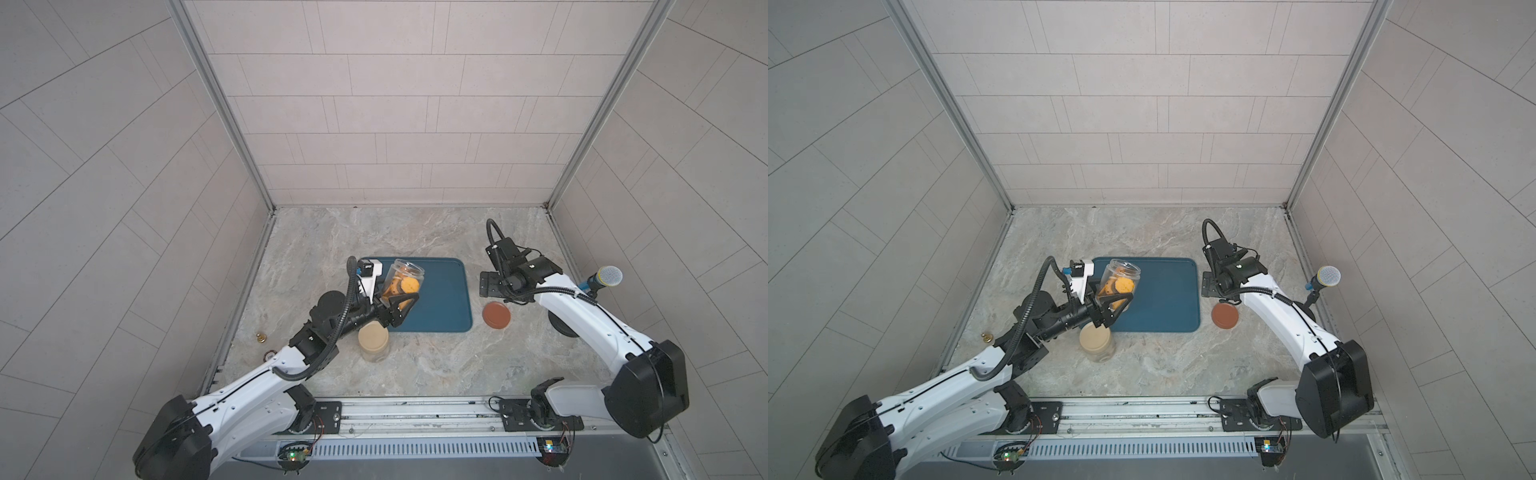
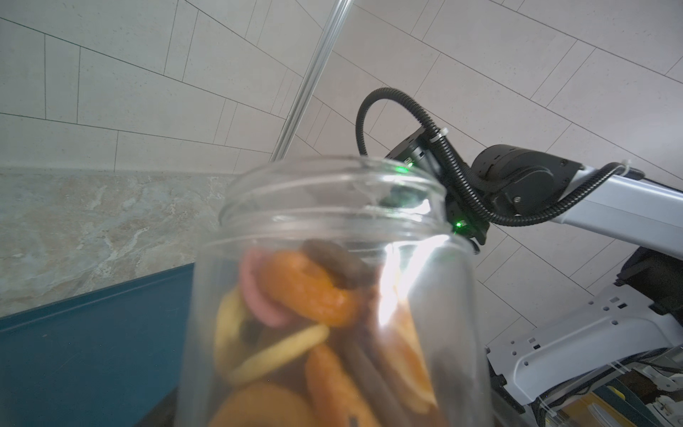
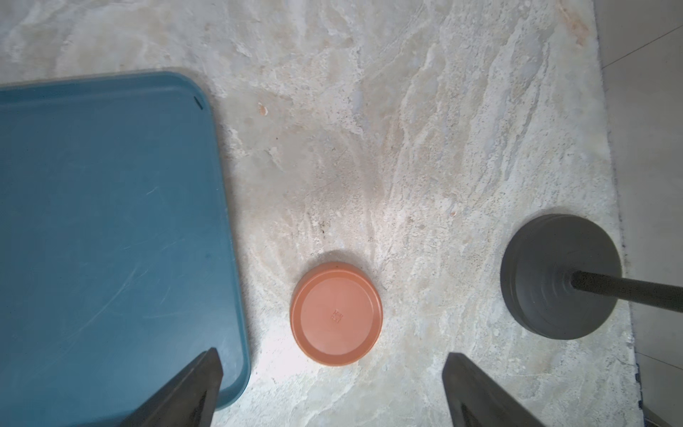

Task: Pour the cookies out of the jar
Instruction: Place the lid at the center of the board, then pour the cookies in the jar onto the tray.

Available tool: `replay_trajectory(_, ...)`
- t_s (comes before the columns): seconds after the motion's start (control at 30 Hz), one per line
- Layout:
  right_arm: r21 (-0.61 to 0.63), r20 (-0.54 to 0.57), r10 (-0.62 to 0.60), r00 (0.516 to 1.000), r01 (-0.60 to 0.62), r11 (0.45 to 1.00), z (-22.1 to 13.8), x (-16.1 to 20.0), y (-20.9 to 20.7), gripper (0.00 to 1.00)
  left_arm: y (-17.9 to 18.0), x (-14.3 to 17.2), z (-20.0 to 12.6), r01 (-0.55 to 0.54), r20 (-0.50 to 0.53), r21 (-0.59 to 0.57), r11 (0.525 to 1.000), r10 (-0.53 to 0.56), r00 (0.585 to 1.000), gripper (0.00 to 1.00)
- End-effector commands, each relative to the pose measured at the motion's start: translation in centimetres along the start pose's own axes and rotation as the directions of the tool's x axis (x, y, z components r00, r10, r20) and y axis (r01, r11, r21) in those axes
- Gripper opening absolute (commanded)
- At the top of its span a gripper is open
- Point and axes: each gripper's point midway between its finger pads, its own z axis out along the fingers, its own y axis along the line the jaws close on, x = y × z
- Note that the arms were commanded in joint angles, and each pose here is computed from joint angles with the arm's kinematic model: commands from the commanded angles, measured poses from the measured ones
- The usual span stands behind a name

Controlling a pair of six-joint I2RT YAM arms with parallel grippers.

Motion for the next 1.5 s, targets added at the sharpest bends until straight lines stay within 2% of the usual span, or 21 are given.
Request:
replay_trajectory(0.0,-0.04,-0.01,-0.022,1.0,0.022,0.999,-1.9,1.2,0.0,0.96,-3.4,-5.4,-0.2,-0.095,0.151,0.096,0.991,0.079,0.985,0.0)
replay_trajectory(0.4,-0.131,-0.009,-0.056,0.998,0.054,0.99,-4.7,2.7,-0.2,0.96,-2.2,-4.5,0.0,-0.102,0.163,0.064,0.993,0.09,0.983,0.0)
replay_trajectory(0.83,-0.209,-0.001,-0.016,1.0,0.015,0.978,-5.0,1.3,2.0,0.96,-1.8,-2.1,0.5,-0.044,0.103,0.104,0.994,0.033,0.994,0.0)
replay_trajectory(1.1,-0.194,-0.008,-0.02,1.0,0.018,0.981,-4.4,1.2,2.0,0.95,-0.4,-1.0,1.2,-0.037,0.066,0.052,0.998,0.034,0.997,0.0)
replay_trajectory(1.47,-0.197,0.008,-0.022,1.0,0.023,0.98,-4.7,0.9,1.8,0.95,-0.2,0.1,3.8,-0.021,-0.006,0.095,0.995,0.022,1.0,0.0)
